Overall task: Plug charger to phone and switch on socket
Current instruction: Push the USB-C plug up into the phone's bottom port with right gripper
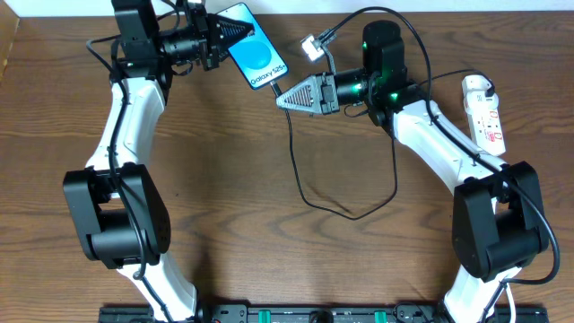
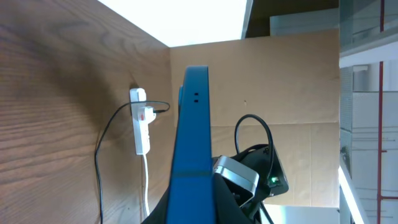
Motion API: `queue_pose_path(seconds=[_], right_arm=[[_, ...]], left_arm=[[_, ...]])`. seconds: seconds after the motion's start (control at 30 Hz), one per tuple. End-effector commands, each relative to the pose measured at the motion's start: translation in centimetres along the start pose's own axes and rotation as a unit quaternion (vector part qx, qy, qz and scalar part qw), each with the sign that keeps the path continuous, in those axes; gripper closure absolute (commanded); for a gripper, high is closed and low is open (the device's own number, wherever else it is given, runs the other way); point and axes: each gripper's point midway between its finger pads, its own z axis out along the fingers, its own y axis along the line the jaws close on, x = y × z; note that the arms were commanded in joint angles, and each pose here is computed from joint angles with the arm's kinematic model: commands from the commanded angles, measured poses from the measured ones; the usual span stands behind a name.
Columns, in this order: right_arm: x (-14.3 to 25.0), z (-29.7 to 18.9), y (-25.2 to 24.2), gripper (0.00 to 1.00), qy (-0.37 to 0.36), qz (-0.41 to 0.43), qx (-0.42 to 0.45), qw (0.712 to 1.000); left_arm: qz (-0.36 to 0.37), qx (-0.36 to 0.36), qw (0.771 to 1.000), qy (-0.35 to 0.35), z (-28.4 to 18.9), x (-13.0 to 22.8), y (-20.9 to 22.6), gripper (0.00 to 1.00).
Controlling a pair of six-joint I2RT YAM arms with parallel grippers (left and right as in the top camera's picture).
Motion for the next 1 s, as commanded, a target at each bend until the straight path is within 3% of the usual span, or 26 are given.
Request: queue_pose_path(seconds=[0.0,0.33,0.9,0.97], right_arm=[[-1.7,-0.2,-1.1,0.99,-0.039,-0.001,0.038,0.999],[-1.9,-0.2,-1.2,0.99,-0.045,0.026,0.041,0.998],[-2.4,-0.3,-1.7,0.99,-0.06,0.03,0.056,0.996],[-2.2,-0.3,-1.8,0.91,-0.058,0.036,0.056,0.996]], left_arm=[[0.034,0.028,0.998,0.05,0.4,2.1,-2.1,0.93],[0.074,0.039,0.994,0.064,0.4,2.6,-2.3,0.93],[0.072,0.048,0.992,0.096,2.2,4.3,-2.8,0.93],[0.072,0.046,0.992,0.09,2.2,4.1,-2.7,0.92]])
